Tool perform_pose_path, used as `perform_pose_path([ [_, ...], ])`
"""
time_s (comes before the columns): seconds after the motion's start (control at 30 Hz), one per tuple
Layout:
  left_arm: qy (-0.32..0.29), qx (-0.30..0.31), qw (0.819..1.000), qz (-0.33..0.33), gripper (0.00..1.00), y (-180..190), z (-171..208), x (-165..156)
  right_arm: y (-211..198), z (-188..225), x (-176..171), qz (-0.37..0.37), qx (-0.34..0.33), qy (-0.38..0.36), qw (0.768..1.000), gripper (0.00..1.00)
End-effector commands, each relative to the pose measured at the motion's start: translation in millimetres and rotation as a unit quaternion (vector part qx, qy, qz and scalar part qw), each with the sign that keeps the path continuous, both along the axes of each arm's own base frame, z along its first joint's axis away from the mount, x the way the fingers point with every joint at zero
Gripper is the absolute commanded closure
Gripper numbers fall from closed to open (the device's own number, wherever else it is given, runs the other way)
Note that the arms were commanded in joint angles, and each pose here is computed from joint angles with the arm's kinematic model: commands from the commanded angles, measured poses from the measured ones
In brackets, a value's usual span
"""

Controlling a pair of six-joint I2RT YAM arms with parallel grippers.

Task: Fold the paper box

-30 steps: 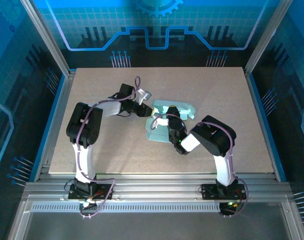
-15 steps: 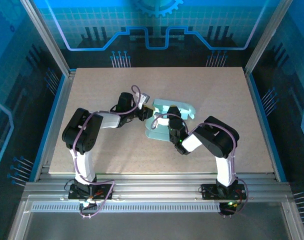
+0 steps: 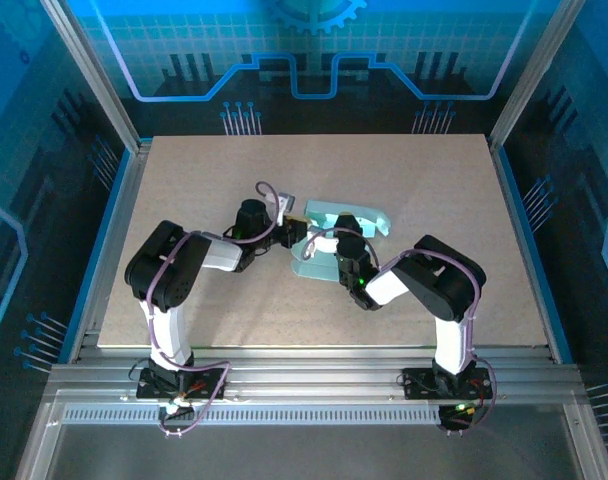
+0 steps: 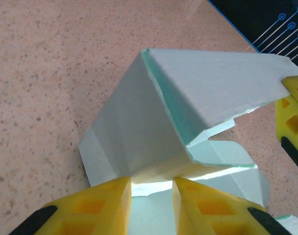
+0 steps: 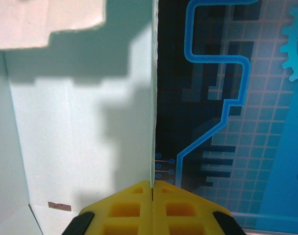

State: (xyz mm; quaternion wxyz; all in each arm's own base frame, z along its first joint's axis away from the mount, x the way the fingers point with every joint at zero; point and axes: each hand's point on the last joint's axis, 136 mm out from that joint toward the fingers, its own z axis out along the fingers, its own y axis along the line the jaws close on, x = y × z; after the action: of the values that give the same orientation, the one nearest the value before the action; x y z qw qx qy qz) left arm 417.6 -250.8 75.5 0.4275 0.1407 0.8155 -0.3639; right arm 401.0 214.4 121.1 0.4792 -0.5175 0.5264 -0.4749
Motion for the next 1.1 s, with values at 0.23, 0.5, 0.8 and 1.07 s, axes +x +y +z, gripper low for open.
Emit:
perform_pose_path([
  [0.23,-0.053,-0.013,0.998,0.011,0.66,4,14,-26,20,1,-25,0.035,0.042,0.046,0.997,1.0],
  [0.5,-0.081,0.001,0.997,-0.011,0.66,0,16,-28,17,4,-27,0.039,0.046,0.063,0.996,1.0],
  [0.8,-0.1,0.027,0.994,-0.025,0.71,-2,8,-24,20,0,-33,0.051,0.06,0.101,0.992,1.0],
  [1.07,-0.094,0.014,0.995,-0.019,0.63,-4,6,-18,22,-4,-42,0.061,0.075,0.145,0.985,1.0],
])
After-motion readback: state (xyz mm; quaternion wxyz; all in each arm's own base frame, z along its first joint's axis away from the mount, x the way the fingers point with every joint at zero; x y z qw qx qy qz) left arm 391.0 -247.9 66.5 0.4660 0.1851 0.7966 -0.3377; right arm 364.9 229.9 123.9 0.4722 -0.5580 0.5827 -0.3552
